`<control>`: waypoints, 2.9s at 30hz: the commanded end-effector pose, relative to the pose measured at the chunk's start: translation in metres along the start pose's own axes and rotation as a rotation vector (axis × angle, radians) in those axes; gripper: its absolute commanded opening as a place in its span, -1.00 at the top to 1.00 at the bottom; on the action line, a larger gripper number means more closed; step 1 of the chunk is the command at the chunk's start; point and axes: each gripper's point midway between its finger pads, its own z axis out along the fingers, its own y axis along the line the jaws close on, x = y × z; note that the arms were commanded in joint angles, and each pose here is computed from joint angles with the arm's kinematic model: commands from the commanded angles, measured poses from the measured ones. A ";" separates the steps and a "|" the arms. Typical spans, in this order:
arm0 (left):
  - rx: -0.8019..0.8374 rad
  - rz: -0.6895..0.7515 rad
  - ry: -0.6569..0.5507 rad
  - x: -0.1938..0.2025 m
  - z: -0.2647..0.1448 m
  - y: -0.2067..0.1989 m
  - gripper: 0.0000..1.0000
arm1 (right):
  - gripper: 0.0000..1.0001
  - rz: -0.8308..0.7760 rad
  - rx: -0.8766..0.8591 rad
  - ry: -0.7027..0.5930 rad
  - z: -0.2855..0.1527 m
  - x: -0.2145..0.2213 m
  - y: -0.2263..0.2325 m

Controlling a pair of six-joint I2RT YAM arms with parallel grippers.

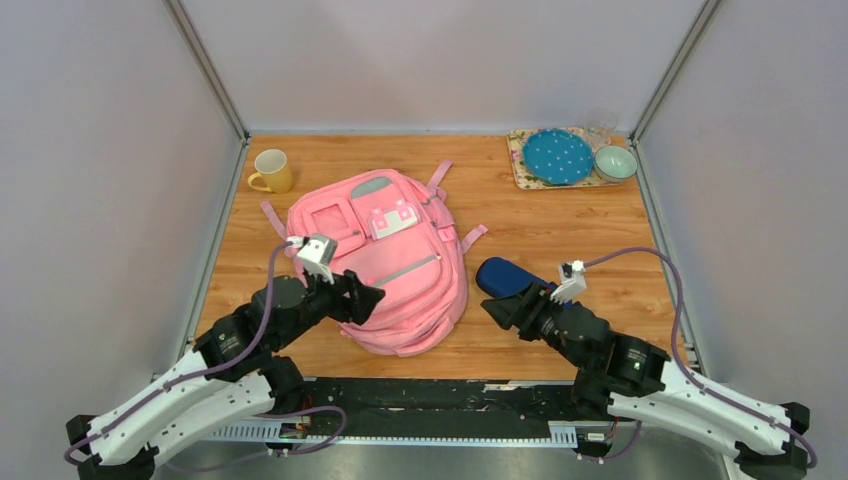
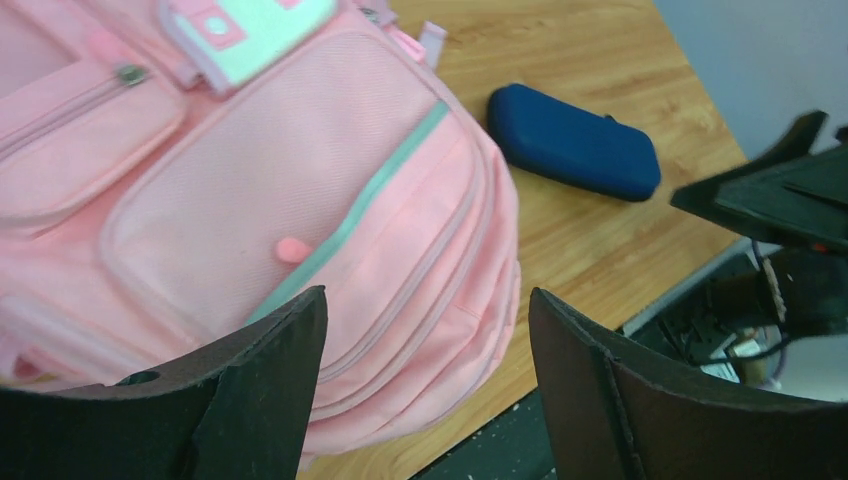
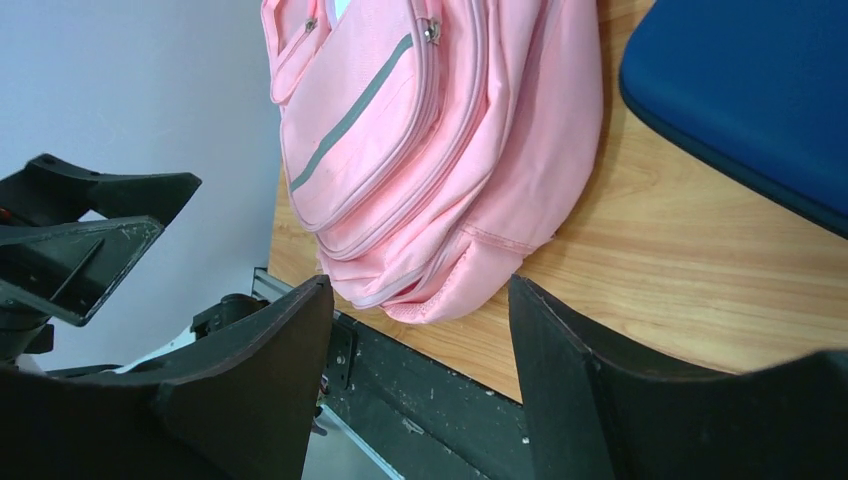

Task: Pack the student bag
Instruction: Place the book in the student bag, then zip the student bag at the center of the board.

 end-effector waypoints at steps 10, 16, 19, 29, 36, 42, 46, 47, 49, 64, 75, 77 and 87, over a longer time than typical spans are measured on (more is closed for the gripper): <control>-0.531 -0.170 0.109 0.073 -0.039 0.107 -0.63 | -0.36 -0.036 -0.001 0.115 0.002 0.021 0.005; -0.576 -0.193 0.130 0.093 -0.040 0.119 -0.64 | -0.36 -0.077 -0.027 0.211 0.021 0.049 0.029; -0.566 -0.203 0.101 0.099 -0.032 0.122 -0.64 | -0.36 -0.087 -0.052 0.236 0.025 0.061 0.041; -0.461 -0.243 -0.066 0.097 -0.008 0.122 -0.65 | -0.36 -0.094 -0.067 0.287 0.028 0.085 0.053; -0.415 -0.259 -0.194 0.082 -0.002 0.121 -0.59 | -0.36 -0.101 -0.059 0.287 0.028 0.088 0.054; -0.413 -0.267 -0.186 0.089 0.003 0.122 -0.24 | -0.37 -0.107 -0.050 0.294 0.030 0.092 0.055; -0.390 -0.279 -0.188 0.090 0.008 0.118 -0.01 | -0.37 -0.114 -0.048 0.302 0.032 0.095 0.059; -0.389 -0.281 -0.187 0.091 0.009 0.118 0.07 | -0.37 -0.118 -0.045 0.308 0.033 0.097 0.058; -0.390 -0.282 -0.179 0.093 0.010 0.118 0.26 | -0.37 -0.122 -0.040 0.313 0.034 0.099 0.059; -0.191 -0.287 -0.110 0.073 0.019 0.068 1.00 | -0.38 -0.129 0.051 0.305 0.038 0.107 0.047; 0.063 -0.281 -0.043 0.036 0.017 -0.001 1.00 | -0.54 -0.160 0.126 0.174 0.053 0.057 0.024; 0.061 -0.280 -0.029 0.038 0.020 -0.001 1.00 | -0.46 -0.156 0.118 0.168 0.052 0.054 0.024; 0.038 -0.309 -0.080 0.024 0.028 -0.001 1.00 | -0.08 -0.215 -0.160 0.334 0.010 0.078 0.076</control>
